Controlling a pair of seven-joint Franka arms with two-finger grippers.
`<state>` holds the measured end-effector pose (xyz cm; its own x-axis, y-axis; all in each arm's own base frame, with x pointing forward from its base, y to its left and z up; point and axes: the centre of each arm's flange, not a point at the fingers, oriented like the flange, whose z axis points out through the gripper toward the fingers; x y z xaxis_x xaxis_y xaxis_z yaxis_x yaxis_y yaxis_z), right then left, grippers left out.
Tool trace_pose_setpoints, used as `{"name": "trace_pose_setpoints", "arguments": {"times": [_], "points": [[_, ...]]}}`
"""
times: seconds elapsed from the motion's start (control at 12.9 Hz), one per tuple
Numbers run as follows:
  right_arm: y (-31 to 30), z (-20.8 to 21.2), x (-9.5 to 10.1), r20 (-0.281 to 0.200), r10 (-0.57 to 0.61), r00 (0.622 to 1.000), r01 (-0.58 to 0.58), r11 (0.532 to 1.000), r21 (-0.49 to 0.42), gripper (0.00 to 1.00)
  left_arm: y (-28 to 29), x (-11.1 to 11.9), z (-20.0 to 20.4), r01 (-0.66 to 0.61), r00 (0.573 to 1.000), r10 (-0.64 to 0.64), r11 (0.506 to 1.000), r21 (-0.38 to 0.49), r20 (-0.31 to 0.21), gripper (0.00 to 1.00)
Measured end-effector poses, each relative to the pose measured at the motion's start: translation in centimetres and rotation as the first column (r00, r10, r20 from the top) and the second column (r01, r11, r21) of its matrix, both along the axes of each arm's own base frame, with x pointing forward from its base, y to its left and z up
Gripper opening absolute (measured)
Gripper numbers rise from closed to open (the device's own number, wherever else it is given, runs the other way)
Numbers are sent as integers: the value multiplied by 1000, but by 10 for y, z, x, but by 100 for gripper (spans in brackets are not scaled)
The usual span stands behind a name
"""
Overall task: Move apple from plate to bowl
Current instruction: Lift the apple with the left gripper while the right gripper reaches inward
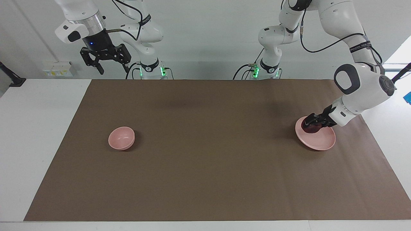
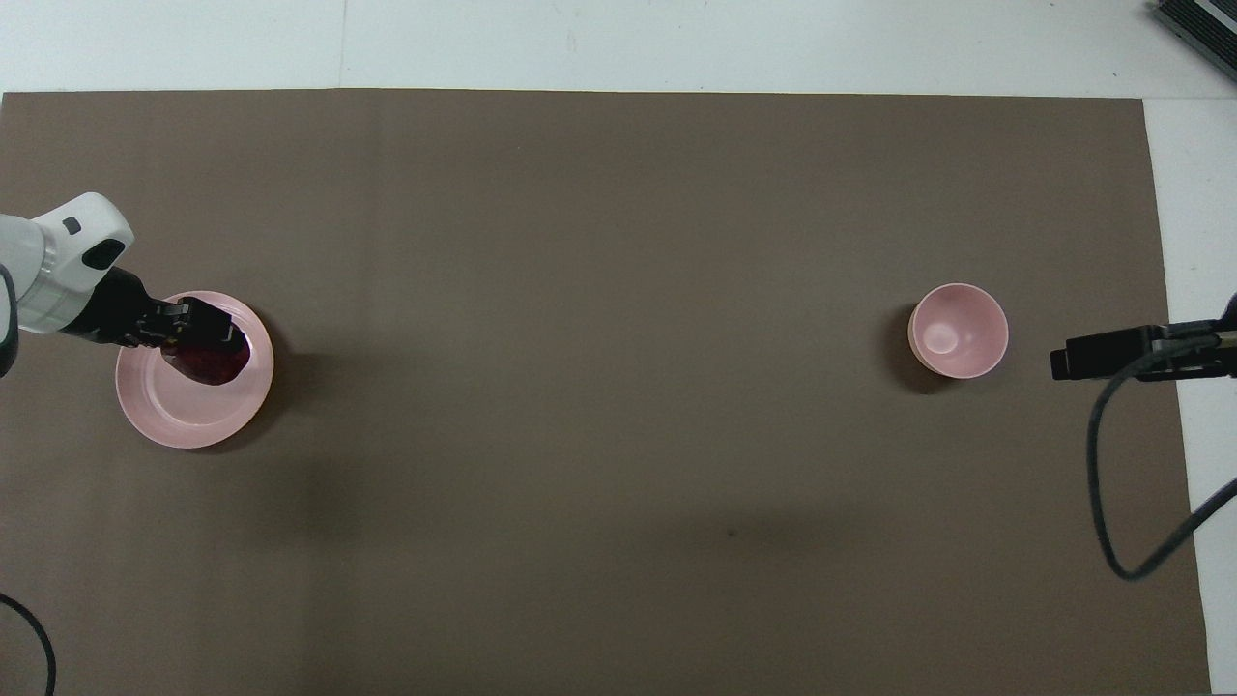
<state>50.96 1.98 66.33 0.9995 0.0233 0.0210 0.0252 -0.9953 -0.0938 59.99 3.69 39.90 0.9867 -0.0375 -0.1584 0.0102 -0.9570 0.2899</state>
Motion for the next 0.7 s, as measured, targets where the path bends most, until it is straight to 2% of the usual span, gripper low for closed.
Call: {"name": "trace_pose_setpoints", "arguments": {"times": [0.23, 0.39, 0.54, 0.7], "points": [[2, -11, 1, -27, -6, 1000, 10, 988, 153, 100, -26, -2, 15, -152, 984, 138, 980, -125, -117, 74], [-4, -15, 6, -5, -25, 1000, 26, 978, 208, 100, -40, -3, 18, -235, 963, 200, 952, -196, -183, 74], [-2, -26, 12, 13, -23, 1000, 20, 972, 232, 100, -52, -4, 17, -294, 940, 245, 934, -202, -236, 74], [8, -38, 16, 8, -13, 1000, 10, 951, 308, 100, -66, -4, 16, -306, 933, 255, 933, -188, -255, 74]]}}
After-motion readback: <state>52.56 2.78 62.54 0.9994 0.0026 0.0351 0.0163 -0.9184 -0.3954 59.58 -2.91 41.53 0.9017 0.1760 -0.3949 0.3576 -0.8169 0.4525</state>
